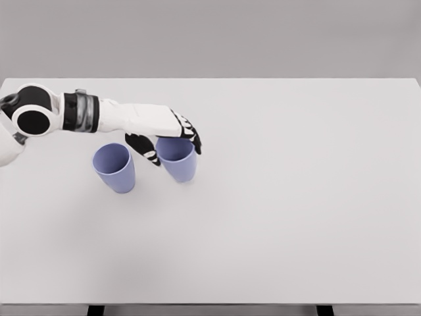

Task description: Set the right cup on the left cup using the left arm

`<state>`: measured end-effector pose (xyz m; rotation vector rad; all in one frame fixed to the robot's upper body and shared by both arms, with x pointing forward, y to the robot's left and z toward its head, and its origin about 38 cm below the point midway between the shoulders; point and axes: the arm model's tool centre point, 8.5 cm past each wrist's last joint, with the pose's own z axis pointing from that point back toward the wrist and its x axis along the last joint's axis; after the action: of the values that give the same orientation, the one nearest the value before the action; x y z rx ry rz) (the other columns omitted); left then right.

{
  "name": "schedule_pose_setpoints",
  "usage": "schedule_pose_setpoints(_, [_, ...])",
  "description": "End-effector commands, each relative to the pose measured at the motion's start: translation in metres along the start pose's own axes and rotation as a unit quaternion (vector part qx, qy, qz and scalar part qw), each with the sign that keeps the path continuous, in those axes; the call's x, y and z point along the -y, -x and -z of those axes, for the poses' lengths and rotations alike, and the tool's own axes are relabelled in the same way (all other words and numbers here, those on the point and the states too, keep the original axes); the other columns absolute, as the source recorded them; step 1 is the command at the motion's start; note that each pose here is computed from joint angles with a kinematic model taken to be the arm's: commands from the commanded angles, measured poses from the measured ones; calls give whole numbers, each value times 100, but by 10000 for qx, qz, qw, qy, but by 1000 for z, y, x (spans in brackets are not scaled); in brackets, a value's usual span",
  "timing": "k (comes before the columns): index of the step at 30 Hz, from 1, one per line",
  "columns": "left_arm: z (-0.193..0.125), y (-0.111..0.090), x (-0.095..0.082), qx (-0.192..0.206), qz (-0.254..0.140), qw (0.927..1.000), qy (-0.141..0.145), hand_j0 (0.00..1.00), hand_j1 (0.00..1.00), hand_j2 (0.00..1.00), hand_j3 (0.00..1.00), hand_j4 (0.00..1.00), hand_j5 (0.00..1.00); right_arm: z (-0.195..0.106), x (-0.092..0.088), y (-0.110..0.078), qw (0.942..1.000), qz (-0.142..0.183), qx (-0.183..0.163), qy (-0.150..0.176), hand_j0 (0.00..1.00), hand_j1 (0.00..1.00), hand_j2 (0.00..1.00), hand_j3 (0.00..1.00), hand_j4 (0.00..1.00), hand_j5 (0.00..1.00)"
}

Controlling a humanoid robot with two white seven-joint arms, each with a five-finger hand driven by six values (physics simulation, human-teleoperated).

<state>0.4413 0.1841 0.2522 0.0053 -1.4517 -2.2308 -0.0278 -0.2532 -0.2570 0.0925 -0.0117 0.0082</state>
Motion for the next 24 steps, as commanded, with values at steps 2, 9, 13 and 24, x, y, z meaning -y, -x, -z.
schedule_pose_setpoints(2, [-23,-10,-10,48,30,9999,-141,70,70,70,70,70,70,0,0,0,10000,-1,0,-1,100,100,100,100,100,100])
schedule_pose_setpoints(9, [-62,-28,-37,67,221,9992,-341,70,70,70,70,70,70,0,0,0,10000,-1,0,-1,100,100,100,100,100,100])
schedule_pose_setpoints(13, [-74,-30,-47,23,256,9988,-426,69,69,69,69,69,69,0,0,0,10000,-1,0,-1,100,100,100,100,100,100])
schedule_pose_setpoints(24, [-108,-26,-59,-333,314,9976,-526,69,69,69,69,69,69,0,0,0,10000,-1,0,-1,100,100,100,100,100,100])
